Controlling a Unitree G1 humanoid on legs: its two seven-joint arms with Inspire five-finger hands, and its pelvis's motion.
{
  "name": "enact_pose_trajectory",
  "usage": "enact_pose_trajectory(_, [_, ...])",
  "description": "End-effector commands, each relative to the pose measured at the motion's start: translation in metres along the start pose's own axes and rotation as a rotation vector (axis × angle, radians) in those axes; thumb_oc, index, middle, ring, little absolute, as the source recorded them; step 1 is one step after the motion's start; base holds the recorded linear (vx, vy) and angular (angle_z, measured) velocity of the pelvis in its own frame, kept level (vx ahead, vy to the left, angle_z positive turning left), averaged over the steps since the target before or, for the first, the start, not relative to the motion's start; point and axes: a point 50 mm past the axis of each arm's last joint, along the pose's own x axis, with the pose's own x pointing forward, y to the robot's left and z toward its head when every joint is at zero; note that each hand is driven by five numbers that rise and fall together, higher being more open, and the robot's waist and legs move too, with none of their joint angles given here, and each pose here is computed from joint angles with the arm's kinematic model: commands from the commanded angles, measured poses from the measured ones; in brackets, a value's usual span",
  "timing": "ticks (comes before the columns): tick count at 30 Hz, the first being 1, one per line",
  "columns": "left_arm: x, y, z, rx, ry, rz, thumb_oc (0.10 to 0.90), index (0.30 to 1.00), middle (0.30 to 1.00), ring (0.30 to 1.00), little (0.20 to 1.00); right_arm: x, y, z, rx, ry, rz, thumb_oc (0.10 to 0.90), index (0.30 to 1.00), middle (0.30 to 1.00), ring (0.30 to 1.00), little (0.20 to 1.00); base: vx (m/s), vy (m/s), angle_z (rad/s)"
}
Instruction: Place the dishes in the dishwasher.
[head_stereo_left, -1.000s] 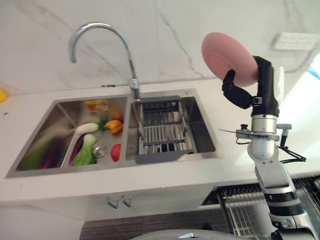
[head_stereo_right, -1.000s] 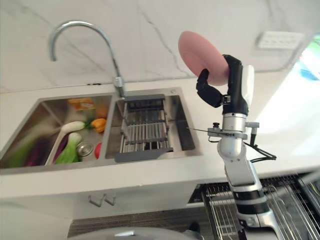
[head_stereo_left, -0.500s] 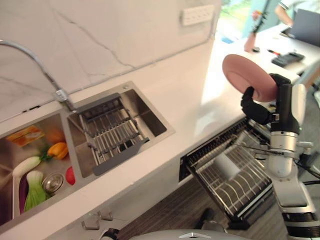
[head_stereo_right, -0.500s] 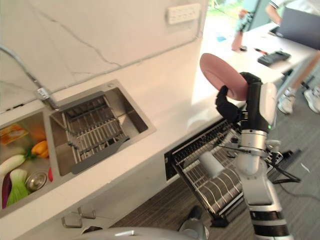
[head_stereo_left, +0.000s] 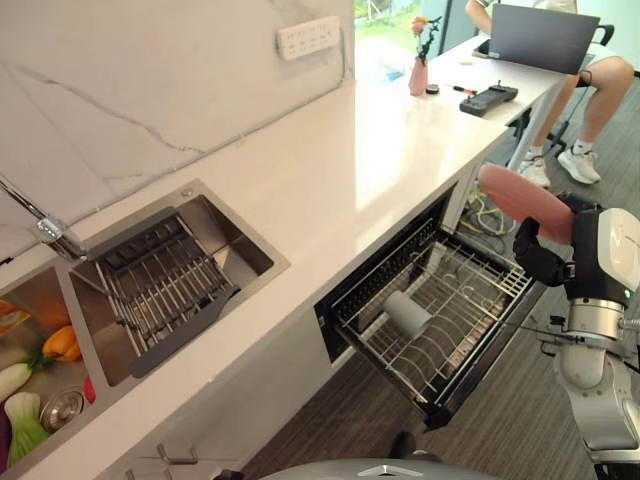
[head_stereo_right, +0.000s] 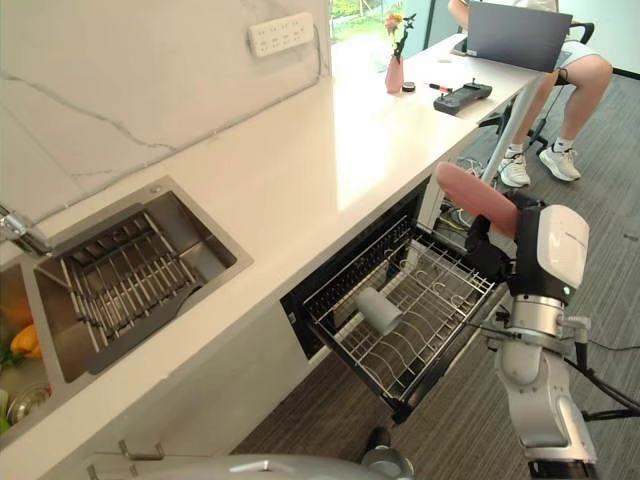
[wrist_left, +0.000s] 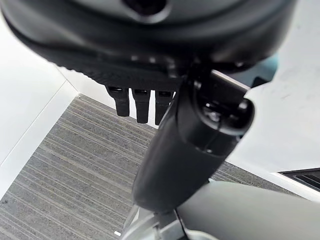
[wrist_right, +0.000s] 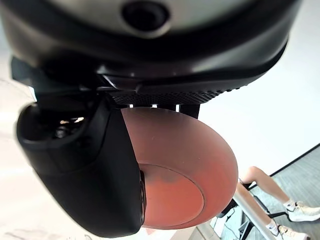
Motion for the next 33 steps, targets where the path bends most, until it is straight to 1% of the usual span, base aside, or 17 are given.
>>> enact_pose_trajectory(1, [0.001, 0.008, 0.01, -0.045, -0.047, 0.031, 0.8, 0.9, 0.9, 0.9, 0.9, 0.016, -0.001, 0.033, -0.004, -0.235, 0.033, 0.4, 0.3, 0.3, 0.3, 0.3, -0.02, -0.087, -0.32])
enact_pose_trajectory(2, [0.001, 0.007, 0.01, -0.053, -0.049, 0.028, 0.8, 0.9, 0.9, 0.9, 0.9, 0.014, 0.007, 0.03, -0.02, -0.235, 0.094, 0.4, 0.3, 0.3, 0.3, 0.3, -0.01, -0.054, -0.28])
enact_pose_trajectory(3, [0.001, 0.007, 0.01, -0.054, -0.049, 0.028, 0.8, 0.9, 0.9, 0.9, 0.9, 0.015, 0.007, 0.03, -0.02, -0.236, 0.094, 0.4, 0.3, 0.3, 0.3, 0.3, -0.01, -0.093, -0.23])
enact_pose_trajectory(4, [0.001, 0.006, 0.013, -0.055, -0.06, 0.015, 0.8, 0.9, 0.9, 0.9, 0.9, 0.012, 0.018, 0.026, -0.081, -0.256, 0.204, 0.4, 0.3, 0.3, 0.3, 0.3, -0.01, -0.096, -0.08])
enact_pose_trajectory(6, [0.001, 0.005, 0.017, -0.04, -0.078, 0.002, 0.8, 0.9, 0.9, 0.9, 0.9, 0.009, 0.026, 0.019, -0.145, -0.267, 0.301, 0.4, 0.3, 0.3, 0.3, 0.3, -0.01, -0.091, 0.07])
enact_pose_trajectory(7, [0.001, 0.005, 0.017, -0.042, -0.078, 0.001, 0.8, 0.9, 0.9, 0.9, 0.9, 0.009, 0.027, 0.019, -0.145, -0.269, 0.302, 0.4, 0.3, 0.3, 0.3, 0.3, -0.01, -0.073, 0.11])
enact_pose_trajectory(8, [0.001, 0.003, 0.02, -0.03, -0.095, -0.013, 0.8, 0.9, 0.9, 0.9, 0.9, 0.009, 0.034, 0.012, -0.177, -0.264, 0.359, 0.4, 0.3, 0.3, 0.3, 0.3, -0.01, -0.05, 0.09])
enact_pose_trajectory(9, [0.001, 0.003, 0.02, -0.032, -0.095, -0.013, 0.8, 0.9, 0.9, 0.9, 0.9, 0.01, 0.035, 0.012, -0.177, -0.266, 0.359, 0.4, 0.3, 0.3, 0.3, 0.3, -0.01, -0.072, 0.12])
enact_pose_trajectory(11, [0.001, 0.002, 0.022, -0.02, -0.108, -0.033, 0.8, 0.9, 0.9, 0.9, 0.9, 0.009, 0.047, 0.001, -0.247, -0.259, 0.44, 0.4, 0.3, 0.3, 0.3, 0.3, -0.01, -0.079, 0.18])
enact_pose_trajectory(14, [0.001, 0.001, 0.015, -0.001, -0.09, -0.043, 0.8, 0.9, 0.9, 0.9, 0.9, 0.008, 0.06, -0.012, -0.317, -0.238, 0.508, 0.4, 0.3, 0.3, 0.3, 0.3, 0.0, -0.06, 0.35])
enact_pose_trajectory(19, [0.0, 0.002, -0.003, 0.048, -0.034, -0.048, 0.8, 0.9, 0.9, 0.9, 0.9, 0.011, 0.078, -0.032, -0.399, -0.19, 0.582, 0.4, 0.3, 0.3, 0.3, 0.3, 0.0, -0.031, 0.28])
enact_pose_trajectory(22, [0.0, 0.003, -0.01, 0.054, -0.013, -0.045, 0.8, 0.9, 0.9, 0.9, 0.9, 0.012, 0.087, -0.036, -0.414, -0.172, 0.608, 0.4, 0.3, 0.3, 0.3, 0.3, 0.0, -0.009, 0.23])
enact_pose_trajectory(25, [-0.001, 0.003, -0.017, 0.058, 0.006, -0.042, 0.8, 0.9, 0.9, 0.9, 0.9, 0.004, 0.103, -0.05, -0.442, -0.086, 0.669, 0.4, 0.3, 0.3, 0.3, 0.3, 0.0, -0.006, 0.22])
enact_pose_trajectory(28, [-0.001, 0.003, -0.019, 0.058, 0.006, -0.044, 0.8, 0.9, 0.9, 0.9, 0.9, -0.001, 0.112, -0.057, -0.444, -0.028, 0.693, 0.4, 0.3, 0.3, 0.3, 0.3, 0.0, 0.004, 0.24])
enact_pose_trajectory(31, [-0.001, 0.002, -0.019, 0.058, 0.008, -0.046, 0.8, 0.9, 0.9, 0.9, 0.9, -0.001, 0.114, -0.059, -0.426, 0.015, 0.679, 0.4, 0.3, 0.3, 0.3, 0.3, 0.0, 0.0, 0.16])
enact_pose_trajectory(33, [-0.002, 0.0, -0.018, 0.06, -0.002, -0.048, 0.8, 0.9, 0.9, 0.9, 0.9, -0.001, 0.117, -0.062, -0.391, 0.08, 0.651, 0.4, 0.3, 0.3, 0.3, 0.3, 0.01, -0.003, 0.12])
